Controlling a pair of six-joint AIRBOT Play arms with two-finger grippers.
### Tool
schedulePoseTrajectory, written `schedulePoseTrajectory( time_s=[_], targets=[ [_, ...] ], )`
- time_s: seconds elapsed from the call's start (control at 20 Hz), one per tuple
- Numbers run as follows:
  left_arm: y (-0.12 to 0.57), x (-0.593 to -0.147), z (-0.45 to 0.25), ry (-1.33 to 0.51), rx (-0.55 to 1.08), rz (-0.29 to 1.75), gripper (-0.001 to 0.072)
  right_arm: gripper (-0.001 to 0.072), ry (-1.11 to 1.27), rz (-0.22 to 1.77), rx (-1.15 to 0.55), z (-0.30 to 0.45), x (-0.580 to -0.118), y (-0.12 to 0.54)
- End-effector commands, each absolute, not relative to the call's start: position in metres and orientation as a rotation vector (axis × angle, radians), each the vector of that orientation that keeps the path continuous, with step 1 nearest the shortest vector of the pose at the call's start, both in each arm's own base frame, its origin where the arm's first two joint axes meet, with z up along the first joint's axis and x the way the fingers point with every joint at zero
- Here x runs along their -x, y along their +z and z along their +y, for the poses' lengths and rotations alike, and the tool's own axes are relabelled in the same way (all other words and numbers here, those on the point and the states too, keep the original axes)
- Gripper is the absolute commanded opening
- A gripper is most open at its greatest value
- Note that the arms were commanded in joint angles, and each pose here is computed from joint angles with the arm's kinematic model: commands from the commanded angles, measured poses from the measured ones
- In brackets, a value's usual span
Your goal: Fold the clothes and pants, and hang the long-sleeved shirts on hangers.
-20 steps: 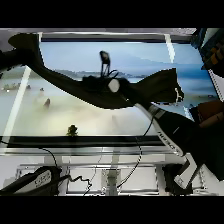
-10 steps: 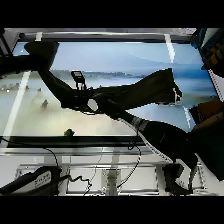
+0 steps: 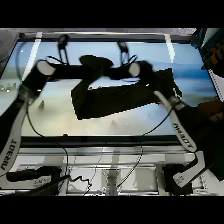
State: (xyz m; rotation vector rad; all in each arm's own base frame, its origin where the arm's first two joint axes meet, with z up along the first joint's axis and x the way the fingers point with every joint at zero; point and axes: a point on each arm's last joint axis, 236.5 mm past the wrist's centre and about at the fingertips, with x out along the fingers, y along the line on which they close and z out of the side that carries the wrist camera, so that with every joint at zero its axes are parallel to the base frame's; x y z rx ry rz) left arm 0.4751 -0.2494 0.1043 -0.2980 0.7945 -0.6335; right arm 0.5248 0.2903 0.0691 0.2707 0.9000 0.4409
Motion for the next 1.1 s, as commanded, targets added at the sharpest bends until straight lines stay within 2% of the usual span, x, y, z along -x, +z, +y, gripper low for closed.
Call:
schedulePoseTrajectory(
  time_s=[0.0,0.05,0.1,0.2,0.35,0.45,0.6,0.75,0.9,1.05],
  targets=[
    [0.052,-0.442,-0.328,-0.75,0.267,0.909,0.0017,0.0038,0.288,0.89,-0.307,0.18,-0.543,0.101],
    [0.036,-0.426,-0.341,-0.787,0.247,0.971,0.0034,0.0038,0.263,0.891,-0.309,0.16,-0.543,0.108],
    [0.025,-0.411,-0.348,-0.816,0.233,1.026,0.0168,0.0038,0.244,0.891,-0.302,0.141,-0.541,0.114],
    [0.017,-0.388,-0.352,-0.86,0.216,1.114,0.0662,0.0039,0.216,0.884,-0.295,0.115,-0.538,0.124],
    [0.024,-0.379,-0.33,-0.839,0.268,1.205,0.0679,0.0039,0.183,0.86,-0.31,0.093,-0.539,0.135],
    [0.035,-0.394,-0.292,-0.789,0.285,1.199,0.0679,0.0039,0.169,0.867,-0.311,0.086,-0.539,0.133],
    [0.042,-0.426,-0.207,-0.661,0.368,1.19,0.0678,0.0038,0.159,0.883,-0.292,0.082,-0.536,0.129],
    [0.033,-0.435,-0.12,-0.547,0.459,1.223,0.0679,0.0038,0.171,0.887,-0.265,0.082,-0.535,0.128],
    [0.005,-0.426,-0.064,-0.474,0.517,1.241,0.0679,0.0039,0.175,0.885,-0.258,0.082,-0.535,0.128],
    [-0.041,-0.395,-0.061,-0.507,0.513,1.318,0.0679,0.0038,0.175,0.885,-0.258,0.082,-0.535,0.128]
  ],
)
